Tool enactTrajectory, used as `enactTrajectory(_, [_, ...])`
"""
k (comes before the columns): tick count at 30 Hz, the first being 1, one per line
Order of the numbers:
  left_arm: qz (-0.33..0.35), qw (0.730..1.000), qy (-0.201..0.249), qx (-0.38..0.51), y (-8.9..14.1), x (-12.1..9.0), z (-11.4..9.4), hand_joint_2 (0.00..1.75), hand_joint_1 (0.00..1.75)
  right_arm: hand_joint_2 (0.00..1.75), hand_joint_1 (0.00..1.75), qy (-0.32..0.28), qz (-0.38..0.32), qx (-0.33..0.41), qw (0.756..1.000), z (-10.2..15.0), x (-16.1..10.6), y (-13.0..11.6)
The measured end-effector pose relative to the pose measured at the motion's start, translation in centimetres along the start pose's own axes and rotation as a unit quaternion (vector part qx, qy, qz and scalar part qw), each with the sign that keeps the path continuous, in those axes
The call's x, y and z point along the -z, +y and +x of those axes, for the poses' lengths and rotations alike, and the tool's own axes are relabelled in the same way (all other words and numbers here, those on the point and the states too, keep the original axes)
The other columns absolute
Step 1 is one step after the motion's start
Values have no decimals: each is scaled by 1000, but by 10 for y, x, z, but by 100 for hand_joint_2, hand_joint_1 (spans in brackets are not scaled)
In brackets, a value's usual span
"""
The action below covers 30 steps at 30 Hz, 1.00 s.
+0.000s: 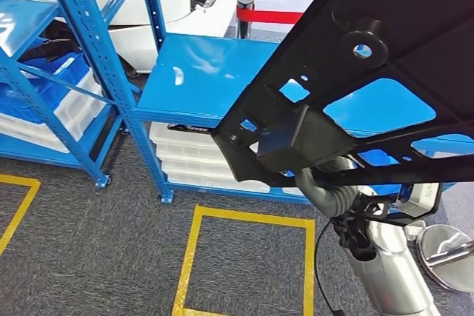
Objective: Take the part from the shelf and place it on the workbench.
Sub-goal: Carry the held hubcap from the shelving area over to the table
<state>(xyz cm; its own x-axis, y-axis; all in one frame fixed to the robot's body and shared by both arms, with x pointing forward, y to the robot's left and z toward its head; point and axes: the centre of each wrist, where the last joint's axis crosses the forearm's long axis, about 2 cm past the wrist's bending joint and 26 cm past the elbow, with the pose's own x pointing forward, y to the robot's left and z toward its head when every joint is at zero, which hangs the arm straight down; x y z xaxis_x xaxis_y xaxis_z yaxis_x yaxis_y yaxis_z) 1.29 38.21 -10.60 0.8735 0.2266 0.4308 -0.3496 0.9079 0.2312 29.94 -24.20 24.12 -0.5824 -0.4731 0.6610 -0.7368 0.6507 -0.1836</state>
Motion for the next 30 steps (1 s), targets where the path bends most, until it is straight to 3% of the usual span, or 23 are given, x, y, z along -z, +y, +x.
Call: enactTrajectory(30, [21,999,22,-11,3,2,4,175,0,175,175,-10,70,46,996,-13,-4,38])
